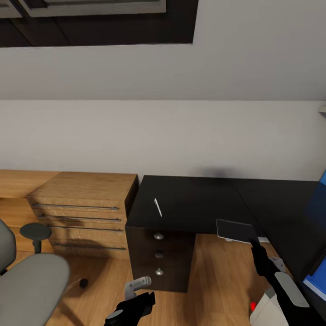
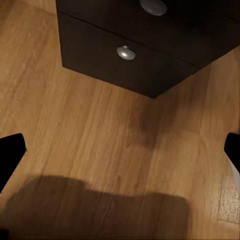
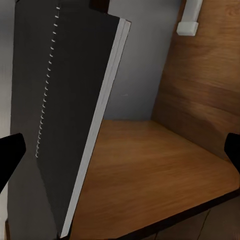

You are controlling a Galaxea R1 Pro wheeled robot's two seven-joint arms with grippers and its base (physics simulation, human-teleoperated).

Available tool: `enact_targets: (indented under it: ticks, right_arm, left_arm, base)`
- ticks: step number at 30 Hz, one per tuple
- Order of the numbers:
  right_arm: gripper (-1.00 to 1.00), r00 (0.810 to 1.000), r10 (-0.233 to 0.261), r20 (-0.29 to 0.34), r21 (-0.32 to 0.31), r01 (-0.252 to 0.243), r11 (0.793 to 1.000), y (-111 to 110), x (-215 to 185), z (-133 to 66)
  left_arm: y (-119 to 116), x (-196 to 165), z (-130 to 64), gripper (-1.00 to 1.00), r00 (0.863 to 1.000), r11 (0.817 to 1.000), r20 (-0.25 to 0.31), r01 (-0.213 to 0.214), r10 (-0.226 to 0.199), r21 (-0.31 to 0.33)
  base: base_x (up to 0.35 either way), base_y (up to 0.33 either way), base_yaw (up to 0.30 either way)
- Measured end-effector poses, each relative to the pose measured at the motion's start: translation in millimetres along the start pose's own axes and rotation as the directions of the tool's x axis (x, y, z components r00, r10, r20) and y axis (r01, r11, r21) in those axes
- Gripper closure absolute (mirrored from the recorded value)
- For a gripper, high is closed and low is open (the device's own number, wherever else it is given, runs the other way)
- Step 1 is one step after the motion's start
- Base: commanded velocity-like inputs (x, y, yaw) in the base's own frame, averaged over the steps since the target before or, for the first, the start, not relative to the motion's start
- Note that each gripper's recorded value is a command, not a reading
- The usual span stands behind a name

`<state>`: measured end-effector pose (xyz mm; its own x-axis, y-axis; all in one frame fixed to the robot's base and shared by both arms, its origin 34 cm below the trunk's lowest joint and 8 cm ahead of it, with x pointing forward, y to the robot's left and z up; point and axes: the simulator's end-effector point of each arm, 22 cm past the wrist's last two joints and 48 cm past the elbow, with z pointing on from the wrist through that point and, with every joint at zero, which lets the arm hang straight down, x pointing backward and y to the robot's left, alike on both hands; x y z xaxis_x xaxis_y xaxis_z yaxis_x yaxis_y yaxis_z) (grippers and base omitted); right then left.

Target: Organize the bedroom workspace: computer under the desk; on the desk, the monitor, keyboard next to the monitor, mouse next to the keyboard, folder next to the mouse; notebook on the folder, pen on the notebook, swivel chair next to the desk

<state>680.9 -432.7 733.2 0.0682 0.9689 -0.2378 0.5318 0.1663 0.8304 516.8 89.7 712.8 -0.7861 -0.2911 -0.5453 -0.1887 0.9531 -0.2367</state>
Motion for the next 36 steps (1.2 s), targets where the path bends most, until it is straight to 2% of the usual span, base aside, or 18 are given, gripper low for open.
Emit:
enact_targets:
  ticks: [19, 36]
  right_arm:
    - [-1.00, 1.000, -0.001, -0.001, 0.001, 0.001, 1.000, 0.0, 0.7, 0.1]
    - [-1.00, 1.000, -0.002, 0.000, 0.002, 0.002, 1.000, -0.4, 0.9, 0.3]
  left_arm:
    - [3.3, 3.4, 2.6, -1.00, 1.000, 1.000, -0.007, -0.005, 0.005, -0.009]
    - [1.1, 4.7, 2.4, -1.00, 1.000, 1.000, -0.009, -0.006, 0.006, -0.009]
  base:
    - [0.123, 0.000, 0.000]
    - [0.015, 0.000, 0.000]
